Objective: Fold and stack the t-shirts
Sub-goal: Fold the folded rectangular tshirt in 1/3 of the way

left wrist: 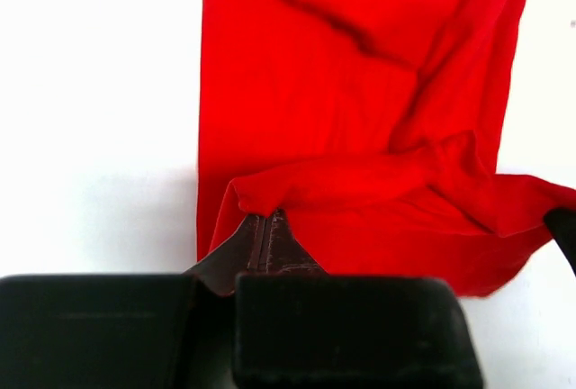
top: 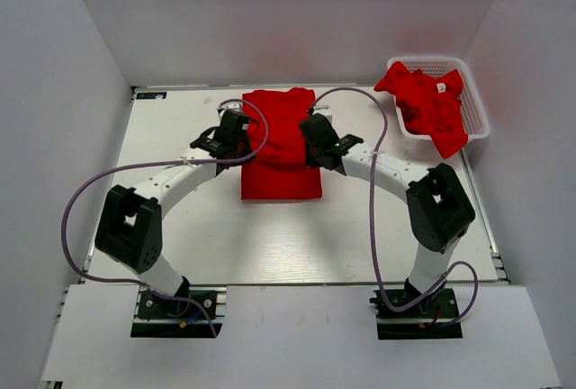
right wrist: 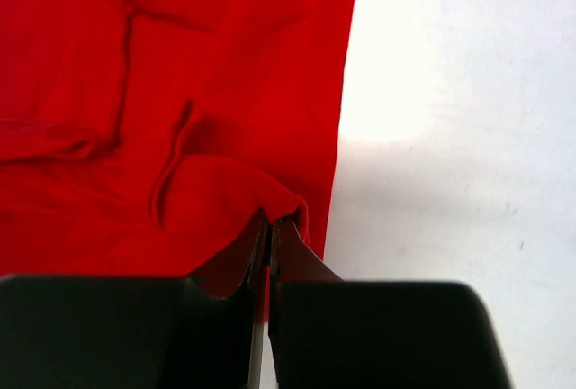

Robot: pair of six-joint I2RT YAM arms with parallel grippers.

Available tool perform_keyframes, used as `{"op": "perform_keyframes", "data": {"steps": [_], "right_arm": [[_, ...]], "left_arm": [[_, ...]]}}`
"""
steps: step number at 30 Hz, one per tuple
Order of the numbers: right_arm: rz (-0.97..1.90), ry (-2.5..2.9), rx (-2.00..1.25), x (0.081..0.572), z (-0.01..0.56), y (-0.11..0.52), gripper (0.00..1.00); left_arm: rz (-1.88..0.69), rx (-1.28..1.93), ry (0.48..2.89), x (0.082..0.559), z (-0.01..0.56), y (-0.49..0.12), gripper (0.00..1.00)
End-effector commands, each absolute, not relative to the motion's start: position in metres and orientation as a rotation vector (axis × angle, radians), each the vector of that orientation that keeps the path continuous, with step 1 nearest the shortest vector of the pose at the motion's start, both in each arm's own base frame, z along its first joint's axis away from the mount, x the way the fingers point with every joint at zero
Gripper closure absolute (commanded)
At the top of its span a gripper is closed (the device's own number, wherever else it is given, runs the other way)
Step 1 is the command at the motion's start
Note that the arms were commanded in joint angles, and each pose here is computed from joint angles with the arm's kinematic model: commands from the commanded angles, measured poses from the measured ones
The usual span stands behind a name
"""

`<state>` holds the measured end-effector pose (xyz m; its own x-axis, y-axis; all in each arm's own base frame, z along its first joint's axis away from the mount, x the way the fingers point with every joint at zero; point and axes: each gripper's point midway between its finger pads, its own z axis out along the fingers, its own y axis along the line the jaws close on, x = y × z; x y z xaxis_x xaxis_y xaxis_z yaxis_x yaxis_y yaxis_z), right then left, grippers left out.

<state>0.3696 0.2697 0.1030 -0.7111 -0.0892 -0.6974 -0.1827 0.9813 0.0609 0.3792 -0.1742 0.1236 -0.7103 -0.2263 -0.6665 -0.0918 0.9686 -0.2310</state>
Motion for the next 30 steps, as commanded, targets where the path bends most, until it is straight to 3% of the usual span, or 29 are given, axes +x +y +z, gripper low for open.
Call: {"op": "perform_keyframes", "data": {"steps": [1,30], "right_arm": [[0.185,2.315,-0.217,0.396,0.122,0.277,1.00],[0.247,2.277,-0.237,0.478,0.106,0.277,1.00]], "left_arm": [[-0.238,-0.195,2.295,0.406,0.140,-0.174,1.00],[-0.328,-0.175,2.323,0.476,0.100,-0.172,1.00]]}}
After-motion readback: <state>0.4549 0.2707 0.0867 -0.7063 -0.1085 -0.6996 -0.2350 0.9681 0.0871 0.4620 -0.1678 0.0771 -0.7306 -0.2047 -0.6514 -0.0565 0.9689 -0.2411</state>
